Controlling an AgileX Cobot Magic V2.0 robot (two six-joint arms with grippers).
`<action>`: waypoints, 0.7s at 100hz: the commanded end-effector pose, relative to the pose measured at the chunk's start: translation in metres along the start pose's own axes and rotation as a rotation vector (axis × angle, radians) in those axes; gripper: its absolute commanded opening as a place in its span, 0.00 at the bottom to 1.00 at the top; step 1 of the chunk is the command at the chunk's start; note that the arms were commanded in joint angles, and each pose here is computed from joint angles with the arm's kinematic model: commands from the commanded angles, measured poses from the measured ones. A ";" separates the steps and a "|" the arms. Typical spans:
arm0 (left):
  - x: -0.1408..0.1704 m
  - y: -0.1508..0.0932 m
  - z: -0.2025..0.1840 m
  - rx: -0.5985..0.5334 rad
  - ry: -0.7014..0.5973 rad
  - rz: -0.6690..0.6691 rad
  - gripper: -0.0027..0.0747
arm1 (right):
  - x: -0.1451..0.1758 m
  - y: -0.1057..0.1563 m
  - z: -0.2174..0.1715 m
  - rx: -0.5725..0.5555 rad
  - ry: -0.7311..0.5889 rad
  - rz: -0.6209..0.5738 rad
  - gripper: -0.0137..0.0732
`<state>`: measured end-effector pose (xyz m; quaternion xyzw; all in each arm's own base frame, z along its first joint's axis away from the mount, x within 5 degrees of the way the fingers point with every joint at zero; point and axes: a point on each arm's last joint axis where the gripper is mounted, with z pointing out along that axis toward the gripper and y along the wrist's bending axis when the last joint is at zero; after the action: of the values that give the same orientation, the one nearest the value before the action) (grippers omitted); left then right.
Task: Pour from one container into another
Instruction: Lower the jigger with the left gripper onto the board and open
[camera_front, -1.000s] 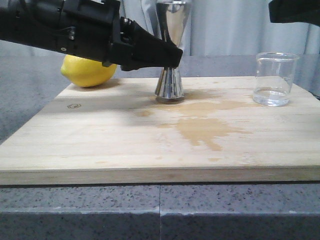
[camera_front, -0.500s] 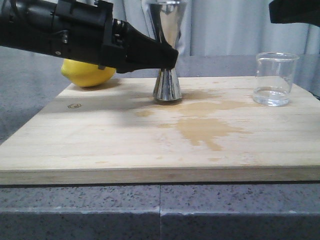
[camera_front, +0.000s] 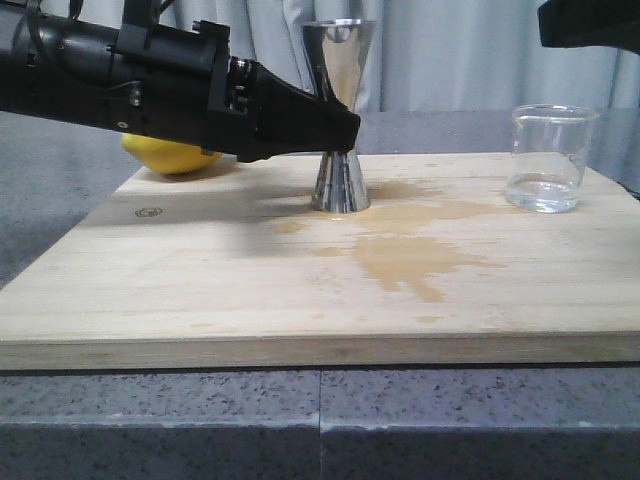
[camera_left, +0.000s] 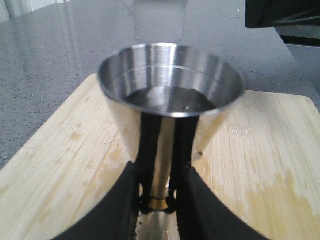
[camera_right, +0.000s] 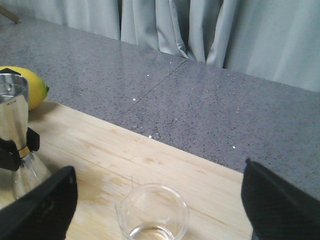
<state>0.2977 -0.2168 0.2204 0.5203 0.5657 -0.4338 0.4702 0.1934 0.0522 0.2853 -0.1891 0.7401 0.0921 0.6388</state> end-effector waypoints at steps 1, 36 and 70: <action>-0.027 -0.004 -0.005 0.023 -0.117 0.037 0.06 | -0.016 0.000 -0.002 -0.016 -0.081 -0.005 0.85; -0.027 -0.004 -0.005 0.023 -0.117 0.037 0.20 | -0.016 0.000 -0.002 -0.017 -0.081 -0.007 0.85; -0.028 -0.003 -0.005 0.022 -0.118 0.036 0.47 | -0.019 0.000 -0.002 -0.016 -0.090 -0.015 0.85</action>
<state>0.2971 -0.2169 0.2208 0.5225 0.5618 -0.4359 0.4705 0.1936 0.0523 0.2858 -0.1907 0.7396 0.0910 0.6391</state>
